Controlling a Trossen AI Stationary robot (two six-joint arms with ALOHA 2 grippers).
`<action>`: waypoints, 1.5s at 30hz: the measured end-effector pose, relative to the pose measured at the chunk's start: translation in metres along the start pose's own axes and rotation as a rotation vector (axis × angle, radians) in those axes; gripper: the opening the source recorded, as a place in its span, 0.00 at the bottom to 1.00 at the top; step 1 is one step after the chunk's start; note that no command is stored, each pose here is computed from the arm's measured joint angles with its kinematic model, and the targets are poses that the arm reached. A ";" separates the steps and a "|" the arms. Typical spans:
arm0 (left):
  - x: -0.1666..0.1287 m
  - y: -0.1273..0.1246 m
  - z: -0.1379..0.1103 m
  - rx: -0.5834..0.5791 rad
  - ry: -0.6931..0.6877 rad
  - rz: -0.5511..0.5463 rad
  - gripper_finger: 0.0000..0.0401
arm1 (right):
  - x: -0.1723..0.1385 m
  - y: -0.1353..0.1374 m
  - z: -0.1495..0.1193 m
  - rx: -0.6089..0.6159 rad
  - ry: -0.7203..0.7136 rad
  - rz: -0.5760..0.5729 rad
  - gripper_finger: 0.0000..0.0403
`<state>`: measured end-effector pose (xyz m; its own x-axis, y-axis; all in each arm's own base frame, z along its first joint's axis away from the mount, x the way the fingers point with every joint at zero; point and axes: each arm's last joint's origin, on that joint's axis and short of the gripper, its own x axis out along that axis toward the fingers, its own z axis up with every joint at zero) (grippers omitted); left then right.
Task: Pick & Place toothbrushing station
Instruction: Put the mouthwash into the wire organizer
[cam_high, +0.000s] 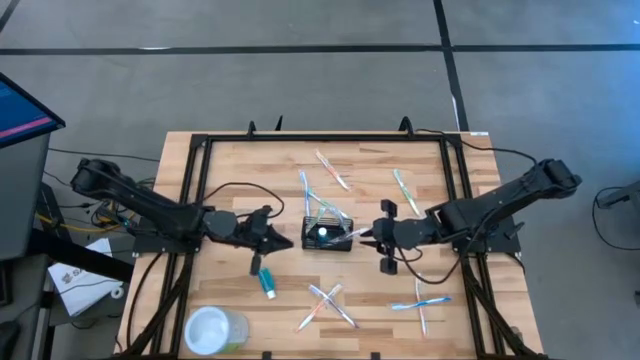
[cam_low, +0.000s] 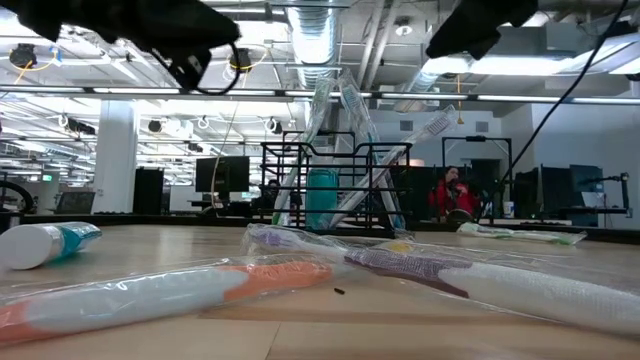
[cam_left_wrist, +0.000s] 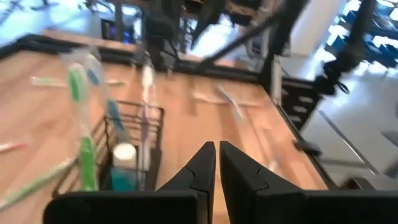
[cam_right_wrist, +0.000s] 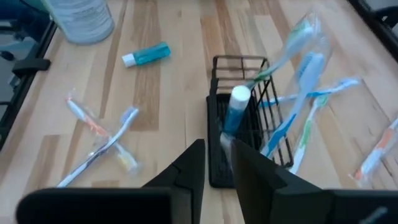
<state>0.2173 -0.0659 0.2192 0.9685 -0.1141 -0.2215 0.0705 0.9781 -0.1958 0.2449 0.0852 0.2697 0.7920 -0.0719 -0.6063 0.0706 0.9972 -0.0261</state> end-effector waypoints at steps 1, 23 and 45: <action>-0.003 -0.002 0.000 0.004 0.015 -0.019 0.05 | 0.000 0.001 0.000 -0.001 0.001 0.002 0.17; 0.020 -0.038 -0.018 0.183 0.531 -0.022 0.21 | -0.007 -0.007 -0.011 0.056 0.107 -0.040 0.17; 0.054 -0.051 -0.029 0.219 0.723 -0.114 0.21 | -0.008 -0.009 -0.018 0.036 0.176 -0.063 0.17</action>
<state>0.2592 -0.1272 0.1898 0.5602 -0.2285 -0.7962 0.2797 0.9569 -0.0779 0.2271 0.0772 0.2608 0.6673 -0.1260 -0.7341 0.1404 0.9892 -0.0422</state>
